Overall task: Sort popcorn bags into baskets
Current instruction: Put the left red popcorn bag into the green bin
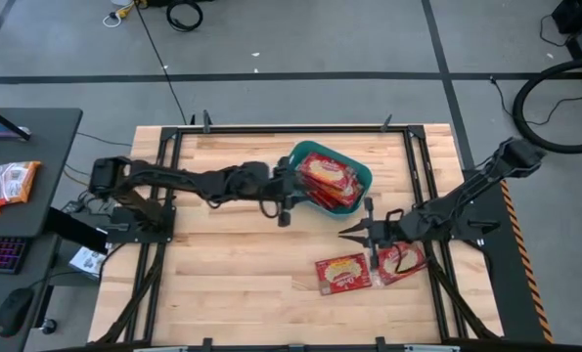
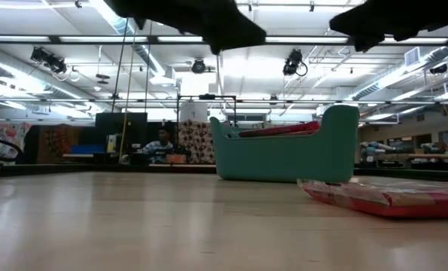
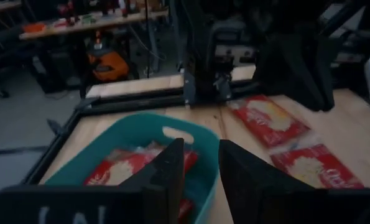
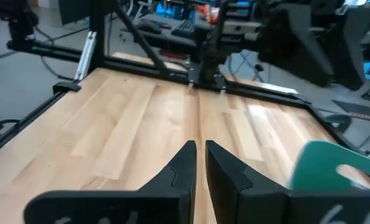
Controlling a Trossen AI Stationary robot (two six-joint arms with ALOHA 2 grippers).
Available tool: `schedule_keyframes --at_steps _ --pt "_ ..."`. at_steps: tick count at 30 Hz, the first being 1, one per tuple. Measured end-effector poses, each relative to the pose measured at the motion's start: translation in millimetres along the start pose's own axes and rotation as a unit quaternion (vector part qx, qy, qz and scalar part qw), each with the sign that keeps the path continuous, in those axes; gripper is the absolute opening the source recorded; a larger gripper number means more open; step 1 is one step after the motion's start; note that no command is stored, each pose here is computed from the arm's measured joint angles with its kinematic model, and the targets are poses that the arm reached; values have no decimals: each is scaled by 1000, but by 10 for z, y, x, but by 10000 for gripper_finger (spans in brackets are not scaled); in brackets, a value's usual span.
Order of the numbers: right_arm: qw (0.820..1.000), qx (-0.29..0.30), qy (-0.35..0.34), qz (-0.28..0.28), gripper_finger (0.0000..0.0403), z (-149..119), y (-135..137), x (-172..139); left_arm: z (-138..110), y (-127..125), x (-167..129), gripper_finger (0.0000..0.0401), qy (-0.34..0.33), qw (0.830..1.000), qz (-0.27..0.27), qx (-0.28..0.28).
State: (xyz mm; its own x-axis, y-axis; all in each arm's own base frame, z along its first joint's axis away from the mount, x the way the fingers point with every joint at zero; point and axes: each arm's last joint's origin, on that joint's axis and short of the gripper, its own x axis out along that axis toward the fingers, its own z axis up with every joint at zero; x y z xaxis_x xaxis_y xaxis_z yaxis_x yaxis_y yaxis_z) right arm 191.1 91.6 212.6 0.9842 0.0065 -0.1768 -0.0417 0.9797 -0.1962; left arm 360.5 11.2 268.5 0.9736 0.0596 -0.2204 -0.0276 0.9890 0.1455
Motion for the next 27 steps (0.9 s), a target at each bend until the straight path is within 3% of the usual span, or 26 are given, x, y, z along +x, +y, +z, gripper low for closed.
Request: schedule_keyframes --at_steps 4,13,17,24,27 --pt "1000 10 23 13 41 56 100 202 -85 -100 -164 103 -24 1000 2 2" --pt "989 43 136 30 41 12 336 645 -294 -234 -426 102 -9 1000 21 20" --pt "970 93 221 44 51 34 359 787 -368 -257 -533 102 -12 999 24 33" --pt "934 137 327 46 106 25 448 962 -399 -242 -761 102 -41 998 32 43" --pt "908 160 387 34 135 -39 442 975 -410 -251 -882 102 -52 997 29 42"
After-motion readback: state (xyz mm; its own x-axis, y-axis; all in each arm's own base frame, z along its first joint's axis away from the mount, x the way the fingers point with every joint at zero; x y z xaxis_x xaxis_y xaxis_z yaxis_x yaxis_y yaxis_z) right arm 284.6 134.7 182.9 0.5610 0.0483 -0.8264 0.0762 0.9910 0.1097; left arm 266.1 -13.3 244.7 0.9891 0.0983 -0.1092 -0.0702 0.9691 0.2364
